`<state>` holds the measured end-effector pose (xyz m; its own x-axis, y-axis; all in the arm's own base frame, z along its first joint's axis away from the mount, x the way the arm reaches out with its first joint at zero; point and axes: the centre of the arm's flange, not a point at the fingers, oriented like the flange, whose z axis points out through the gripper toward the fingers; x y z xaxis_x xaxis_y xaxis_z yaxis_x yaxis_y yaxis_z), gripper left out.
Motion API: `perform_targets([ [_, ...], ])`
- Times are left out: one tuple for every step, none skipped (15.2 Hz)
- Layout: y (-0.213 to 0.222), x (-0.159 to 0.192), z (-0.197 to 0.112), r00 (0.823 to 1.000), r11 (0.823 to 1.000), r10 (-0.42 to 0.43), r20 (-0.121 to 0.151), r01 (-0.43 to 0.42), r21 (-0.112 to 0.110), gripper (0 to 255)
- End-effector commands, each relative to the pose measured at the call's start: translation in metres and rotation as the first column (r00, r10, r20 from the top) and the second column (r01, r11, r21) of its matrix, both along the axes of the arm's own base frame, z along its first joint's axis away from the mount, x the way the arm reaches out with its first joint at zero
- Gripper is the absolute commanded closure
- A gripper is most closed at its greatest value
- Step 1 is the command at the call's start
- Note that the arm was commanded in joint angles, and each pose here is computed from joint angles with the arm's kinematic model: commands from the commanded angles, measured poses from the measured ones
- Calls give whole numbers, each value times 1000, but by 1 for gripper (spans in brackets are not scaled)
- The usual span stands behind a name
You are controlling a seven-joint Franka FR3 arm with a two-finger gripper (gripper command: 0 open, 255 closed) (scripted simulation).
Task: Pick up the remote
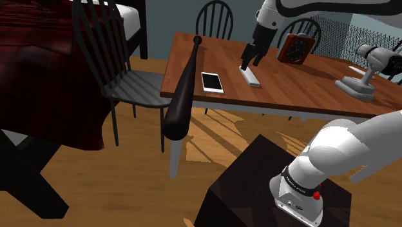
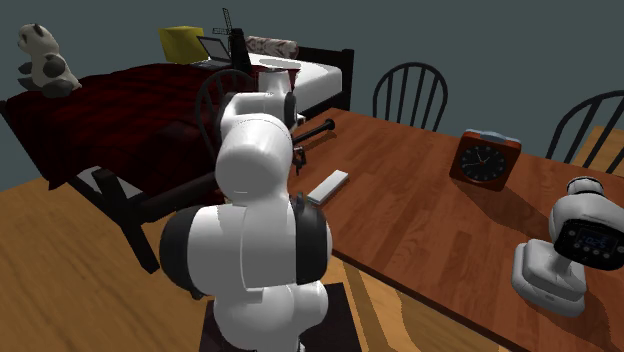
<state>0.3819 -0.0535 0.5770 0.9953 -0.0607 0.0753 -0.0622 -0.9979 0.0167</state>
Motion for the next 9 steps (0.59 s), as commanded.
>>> perform_targets([
  [-23,16,-6,997,997,-73,-9,73,2,0],
  [-34,23,-10,994,994,-108,-13,108,3,0],
  [-45,30,-14,989,990,-144,-18,144,4,0],
  [-56,36,-19,984,984,-179,-22,179,4,0],
  [-68,41,-23,977,977,-213,-27,214,5,0],
  [-80,46,-27,968,969,-248,-32,248,5,0],
  [-92,51,-31,959,959,-282,-36,282,5,0],
  [-104,55,-35,948,949,-316,-41,316,5,0],
  [-116,59,-39,936,937,-349,-46,350,5,0],
])
